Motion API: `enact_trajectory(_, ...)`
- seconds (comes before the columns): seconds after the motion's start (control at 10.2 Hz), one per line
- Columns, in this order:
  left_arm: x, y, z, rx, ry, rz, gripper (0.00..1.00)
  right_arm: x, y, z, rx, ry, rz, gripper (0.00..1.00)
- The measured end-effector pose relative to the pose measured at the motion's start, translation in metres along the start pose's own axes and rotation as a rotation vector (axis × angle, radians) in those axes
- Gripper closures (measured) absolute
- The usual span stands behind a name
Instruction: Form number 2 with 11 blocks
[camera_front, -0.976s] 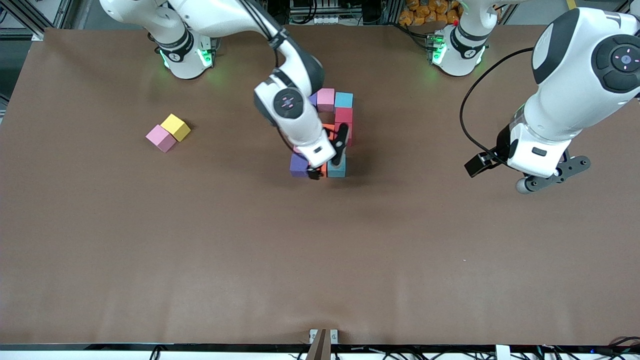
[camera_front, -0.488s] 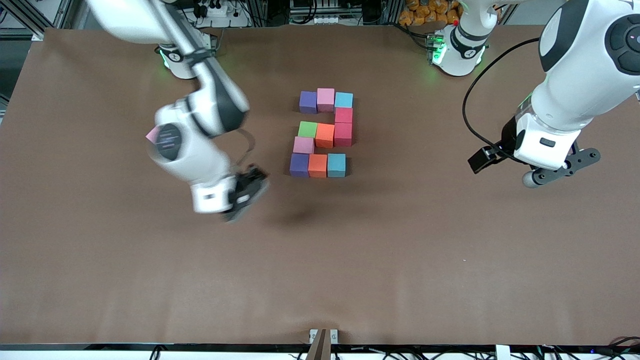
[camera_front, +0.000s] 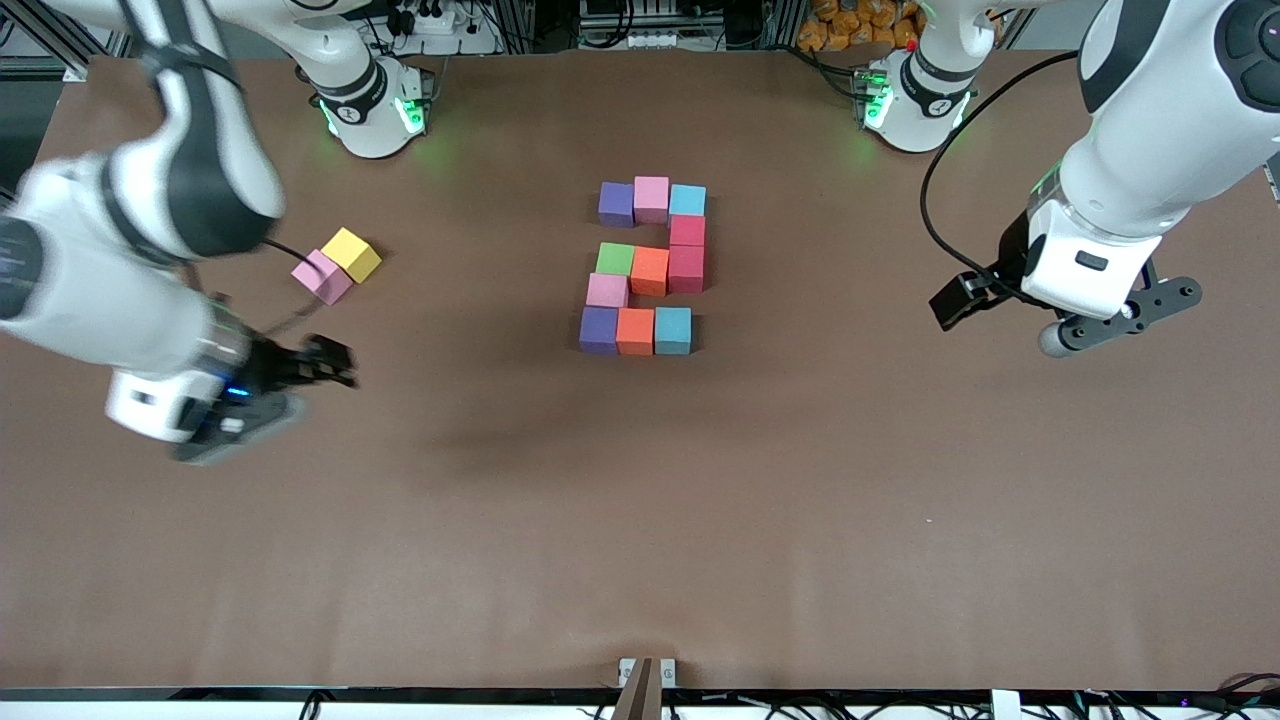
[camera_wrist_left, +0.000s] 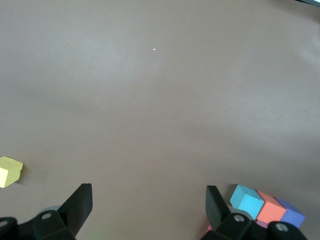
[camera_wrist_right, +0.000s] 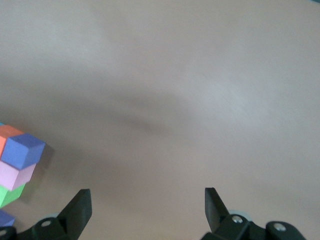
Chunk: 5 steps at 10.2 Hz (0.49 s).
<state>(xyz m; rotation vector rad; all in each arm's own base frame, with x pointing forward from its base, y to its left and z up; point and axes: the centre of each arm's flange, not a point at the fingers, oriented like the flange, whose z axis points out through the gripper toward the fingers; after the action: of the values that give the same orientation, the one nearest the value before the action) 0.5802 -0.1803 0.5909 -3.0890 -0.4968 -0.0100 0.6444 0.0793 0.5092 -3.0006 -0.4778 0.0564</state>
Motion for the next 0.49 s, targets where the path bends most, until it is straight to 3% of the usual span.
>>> enact_trajectory(0.29, 0.006, -0.009, -0.001, 0.001, 0.001, 0.071, 0.00, -0.044, 0.068, -0.066, -0.014, -0.031, 0.199, 0.00)
enact_trajectory(0.49, 0.016, -0.022, -0.003, 0.002, 0.006, 0.091, 0.00, -0.079, 0.087, -0.110, -0.007, -0.006, 0.263, 0.00)
